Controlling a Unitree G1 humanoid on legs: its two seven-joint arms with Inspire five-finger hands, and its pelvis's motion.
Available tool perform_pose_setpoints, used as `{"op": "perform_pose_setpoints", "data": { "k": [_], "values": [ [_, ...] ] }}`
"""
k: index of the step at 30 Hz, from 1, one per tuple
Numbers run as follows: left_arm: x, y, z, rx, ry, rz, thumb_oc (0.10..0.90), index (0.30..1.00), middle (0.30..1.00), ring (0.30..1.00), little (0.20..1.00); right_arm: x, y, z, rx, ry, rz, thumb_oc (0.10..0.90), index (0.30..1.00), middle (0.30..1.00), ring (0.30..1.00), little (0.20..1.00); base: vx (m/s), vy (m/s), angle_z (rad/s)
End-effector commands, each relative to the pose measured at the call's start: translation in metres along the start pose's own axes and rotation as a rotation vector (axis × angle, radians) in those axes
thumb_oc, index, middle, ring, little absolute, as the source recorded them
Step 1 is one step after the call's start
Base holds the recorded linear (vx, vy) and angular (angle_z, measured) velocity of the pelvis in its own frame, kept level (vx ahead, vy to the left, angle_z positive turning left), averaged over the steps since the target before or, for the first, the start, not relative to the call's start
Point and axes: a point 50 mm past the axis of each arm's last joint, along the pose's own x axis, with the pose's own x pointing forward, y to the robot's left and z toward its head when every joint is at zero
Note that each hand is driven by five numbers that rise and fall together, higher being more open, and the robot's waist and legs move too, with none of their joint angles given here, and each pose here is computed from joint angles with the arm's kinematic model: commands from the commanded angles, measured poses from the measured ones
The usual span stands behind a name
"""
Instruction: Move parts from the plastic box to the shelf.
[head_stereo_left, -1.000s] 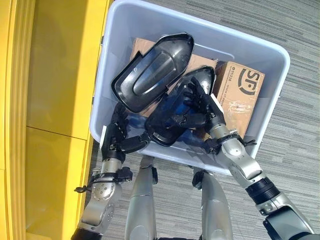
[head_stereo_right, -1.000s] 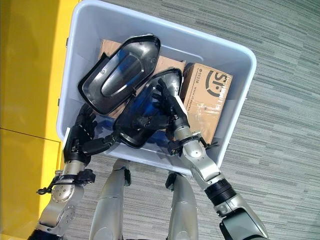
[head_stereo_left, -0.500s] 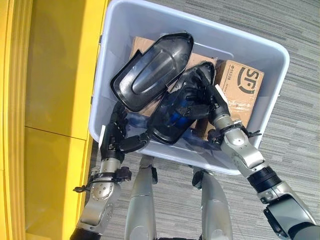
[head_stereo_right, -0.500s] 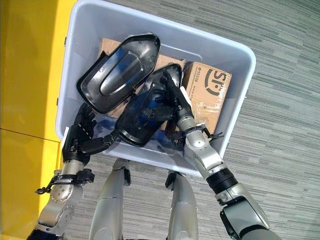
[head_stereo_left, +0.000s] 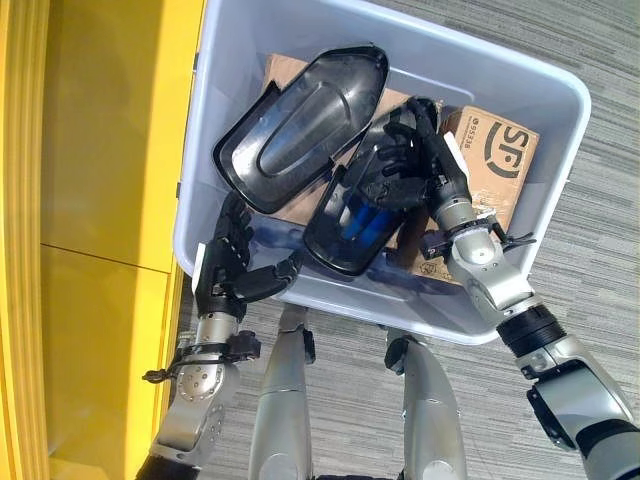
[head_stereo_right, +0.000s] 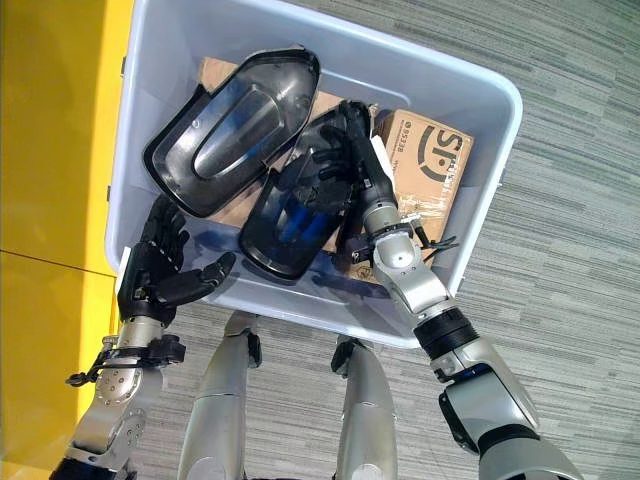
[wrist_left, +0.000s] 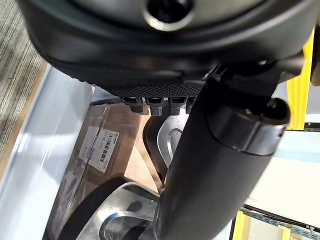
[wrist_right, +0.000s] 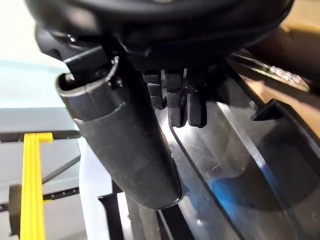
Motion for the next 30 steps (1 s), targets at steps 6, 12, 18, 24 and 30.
{"op": "perform_pose_setpoints", "data": {
  "k": [6, 12, 18, 24, 30],
  "values": [
    [-0.017, -0.005, -0.016, -0.007, 0.111, -0.063, 0.9, 1.0, 1.0, 1.0, 1.0, 0.022, -0.01, 0.064, -0.205, -0.254, 0.018, 0.9, 1.0, 1.0, 1.0, 1.0, 0.0, 0.0, 0.0],
    [-0.017, -0.007, -0.014, -0.013, 0.101, -0.075, 0.9, 1.0, 1.0, 1.0, 1.0, 0.025, -0.012, 0.077, -0.261, -0.303, 0.011, 0.9, 1.0, 1.0, 1.0, 1.0, 0.0, 0.0, 0.0],
    [-0.015, -0.009, -0.013, -0.018, 0.091, -0.086, 0.9, 1.0, 1.0, 1.0, 1.0, 0.029, -0.015, 0.09, -0.32, -0.345, -0.002, 0.9, 1.0, 1.0, 1.0, 1.0, 0.0, 0.0, 0.0],
    [-0.014, -0.008, -0.011, -0.019, 0.083, -0.092, 0.9, 1.0, 1.0, 1.0, 1.0, 0.034, -0.016, 0.102, -0.361, -0.381, -0.005, 0.9, 1.0, 1.0, 1.0, 1.0, 0.0, 0.0, 0.0],
    [-0.015, -0.009, -0.011, -0.027, 0.08, -0.097, 0.9, 1.0, 1.0, 1.0, 1.0, 0.038, -0.019, 0.112, -0.424, -0.403, -0.014, 0.9, 1.0, 1.0, 1.0, 1.0, 0.0, 0.0, 0.0]
  ]
}}
